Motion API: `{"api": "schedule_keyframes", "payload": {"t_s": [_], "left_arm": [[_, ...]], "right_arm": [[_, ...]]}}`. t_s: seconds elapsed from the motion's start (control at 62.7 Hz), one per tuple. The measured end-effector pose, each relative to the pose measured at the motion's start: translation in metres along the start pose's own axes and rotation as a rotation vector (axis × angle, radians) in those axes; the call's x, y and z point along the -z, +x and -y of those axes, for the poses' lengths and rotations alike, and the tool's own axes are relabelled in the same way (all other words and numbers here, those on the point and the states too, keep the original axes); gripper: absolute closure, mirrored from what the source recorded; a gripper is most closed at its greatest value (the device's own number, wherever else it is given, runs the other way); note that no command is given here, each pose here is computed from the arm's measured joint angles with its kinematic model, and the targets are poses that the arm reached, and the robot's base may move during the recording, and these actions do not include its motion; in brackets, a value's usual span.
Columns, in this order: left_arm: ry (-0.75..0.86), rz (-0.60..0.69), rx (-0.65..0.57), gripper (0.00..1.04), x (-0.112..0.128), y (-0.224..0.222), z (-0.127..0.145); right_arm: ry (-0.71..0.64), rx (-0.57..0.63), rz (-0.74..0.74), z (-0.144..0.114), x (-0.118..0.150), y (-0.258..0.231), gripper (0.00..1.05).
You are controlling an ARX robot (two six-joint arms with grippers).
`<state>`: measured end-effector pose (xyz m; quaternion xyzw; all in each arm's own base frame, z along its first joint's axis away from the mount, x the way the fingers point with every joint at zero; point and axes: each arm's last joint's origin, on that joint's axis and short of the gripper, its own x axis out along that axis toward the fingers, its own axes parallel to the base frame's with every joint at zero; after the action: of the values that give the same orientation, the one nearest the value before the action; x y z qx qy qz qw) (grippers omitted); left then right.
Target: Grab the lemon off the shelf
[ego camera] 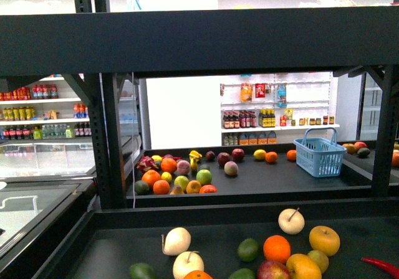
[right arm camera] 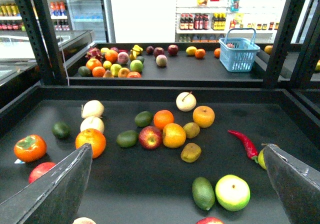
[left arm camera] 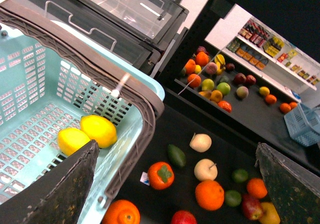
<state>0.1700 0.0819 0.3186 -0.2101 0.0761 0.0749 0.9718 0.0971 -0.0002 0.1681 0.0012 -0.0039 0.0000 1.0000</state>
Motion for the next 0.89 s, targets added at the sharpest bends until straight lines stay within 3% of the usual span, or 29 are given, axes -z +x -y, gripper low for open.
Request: {"api": "schedule_keyframes", "payload": {"t_s": [0.064,0.143,0.303,0.478,0.893], "left_arm": [[0.177,0.087,0.101,0.19,0.015,-0.018,0.011],[0.320,0.138,0.127,0.35,0.047,-0.039,0.020],[0.396,0.138,0.123,0.67,0.115,-0.062,0.024],[0.408,0.148,0.147,1.02,0.136,-0.061,0.019],[0.413,0.147,0.149,1.02,0.162,-0.056,0.008]], "right_arm": [[0.000,0.000,0.000,0.000,0.000,0.000,0.02],[0.000,0.000,0.000,0.000,0.000,0.000,0.02],[0.000,0.001,0.000,0.000,0.000,0.000,0.02],[0.000,0.000,0.001,0.000,0.000,0.000,0.02],[0.000,0.000,0.001,0.000,0.000,0.000,0.02]]}}
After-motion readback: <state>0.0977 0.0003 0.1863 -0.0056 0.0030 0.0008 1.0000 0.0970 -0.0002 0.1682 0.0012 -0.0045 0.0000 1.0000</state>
